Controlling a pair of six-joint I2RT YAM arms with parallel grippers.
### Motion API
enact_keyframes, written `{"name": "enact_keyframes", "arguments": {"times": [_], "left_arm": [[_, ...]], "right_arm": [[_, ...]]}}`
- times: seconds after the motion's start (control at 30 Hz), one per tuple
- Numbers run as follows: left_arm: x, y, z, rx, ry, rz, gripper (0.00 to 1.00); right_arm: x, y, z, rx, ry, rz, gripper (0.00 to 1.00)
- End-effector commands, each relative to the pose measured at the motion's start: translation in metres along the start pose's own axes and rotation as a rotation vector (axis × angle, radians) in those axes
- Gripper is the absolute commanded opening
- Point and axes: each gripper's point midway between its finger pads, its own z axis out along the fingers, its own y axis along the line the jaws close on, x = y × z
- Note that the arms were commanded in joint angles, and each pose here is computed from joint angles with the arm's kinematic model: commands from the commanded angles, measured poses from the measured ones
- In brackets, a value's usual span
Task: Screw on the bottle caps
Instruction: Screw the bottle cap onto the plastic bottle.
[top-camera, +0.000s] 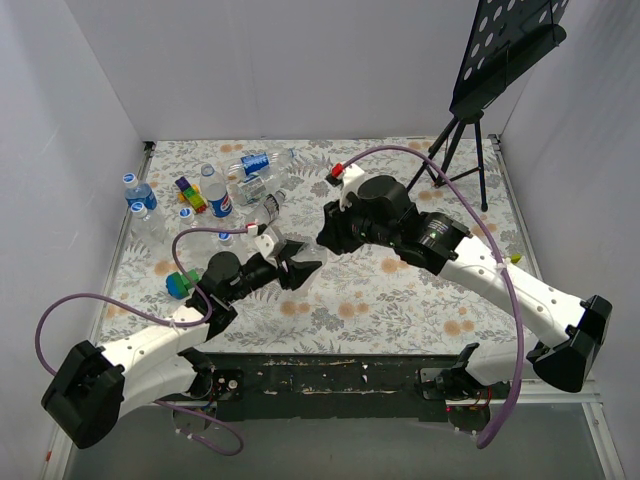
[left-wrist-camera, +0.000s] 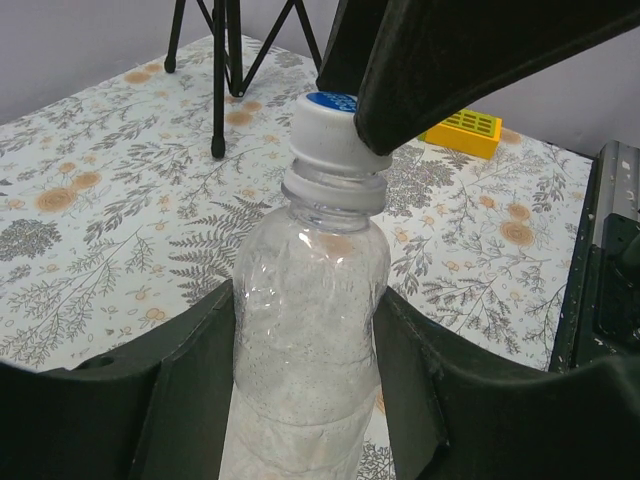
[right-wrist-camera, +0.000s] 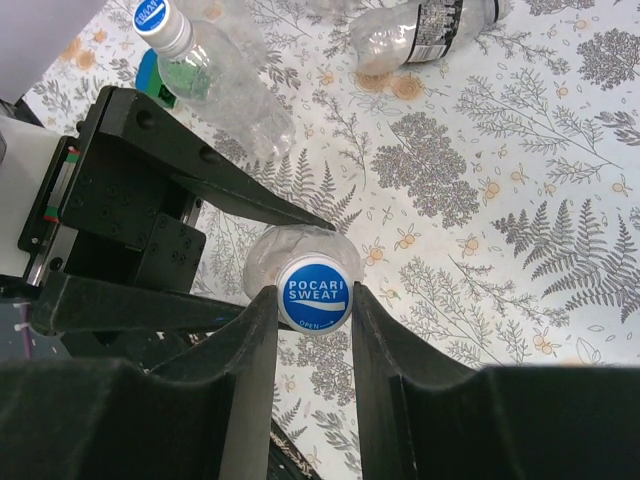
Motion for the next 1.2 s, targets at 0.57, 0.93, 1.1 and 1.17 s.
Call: {"name": "enact_keyframes", "arguments": {"times": [0.57, 0.93, 1.1, 1.17], "left_arm": [[-0.070, -0.047, 0.007, 0.291, -0.158, 0.018, 0.19], [-0.073, -0.029, 0.007, 0.181, -0.179, 0.076, 0.19], [-0.082, -0.013, 0.001, 0.070, -0.246, 0.072, 0.19], [-0.084, -0.006, -0.001, 0.025, -0.261, 0.074, 0.19]], "right_arm": [[0.018, 0.019, -0.038, -0.390, -0.003, -0.248, 0.01], [0.031, 0.009, -0.023, -0.313, 0.110, -0.243, 0.01], [0.038, 0.007, -0.009, -0.213, 0.150, -0.160, 0.01], [0.041, 0.003, -0.002, -0.142, 0.163, -0.103, 0.01]]}}
